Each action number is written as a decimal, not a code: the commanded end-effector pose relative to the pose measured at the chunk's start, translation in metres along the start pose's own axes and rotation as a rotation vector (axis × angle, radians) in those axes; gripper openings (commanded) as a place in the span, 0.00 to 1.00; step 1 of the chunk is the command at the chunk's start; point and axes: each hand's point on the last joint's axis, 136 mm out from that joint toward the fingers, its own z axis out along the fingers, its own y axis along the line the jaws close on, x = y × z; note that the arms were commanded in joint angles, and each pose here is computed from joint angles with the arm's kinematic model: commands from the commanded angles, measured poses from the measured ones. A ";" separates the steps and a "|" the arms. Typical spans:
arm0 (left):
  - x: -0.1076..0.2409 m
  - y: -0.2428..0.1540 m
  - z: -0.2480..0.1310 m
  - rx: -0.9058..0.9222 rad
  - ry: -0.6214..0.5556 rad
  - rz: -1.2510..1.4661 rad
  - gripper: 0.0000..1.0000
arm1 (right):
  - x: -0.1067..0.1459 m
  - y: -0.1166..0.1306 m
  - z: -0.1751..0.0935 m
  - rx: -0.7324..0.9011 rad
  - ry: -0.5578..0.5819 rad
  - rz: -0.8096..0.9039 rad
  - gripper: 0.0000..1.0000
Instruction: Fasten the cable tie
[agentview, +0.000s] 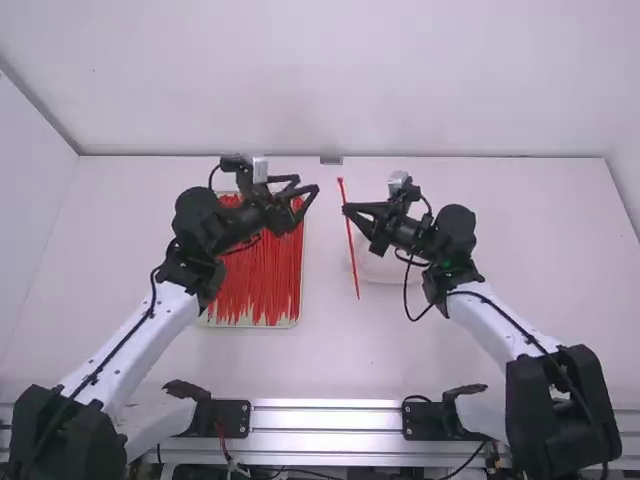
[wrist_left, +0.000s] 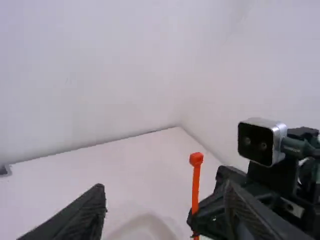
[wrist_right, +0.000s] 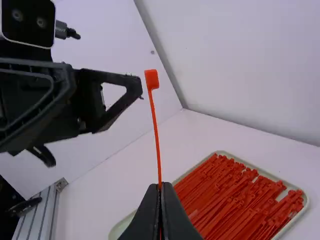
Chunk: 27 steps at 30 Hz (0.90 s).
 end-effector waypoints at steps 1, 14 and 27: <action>-0.018 -0.018 -0.005 0.104 0.016 0.114 0.66 | -0.011 0.008 -0.004 -0.065 0.003 -0.032 0.00; -0.035 -0.036 -0.028 0.336 0.100 0.317 0.91 | -0.045 0.001 -0.037 -0.084 -0.073 -0.076 0.00; -0.049 -0.071 -0.034 0.650 0.052 0.399 0.99 | -0.076 0.031 -0.044 -0.158 -0.184 -0.189 0.00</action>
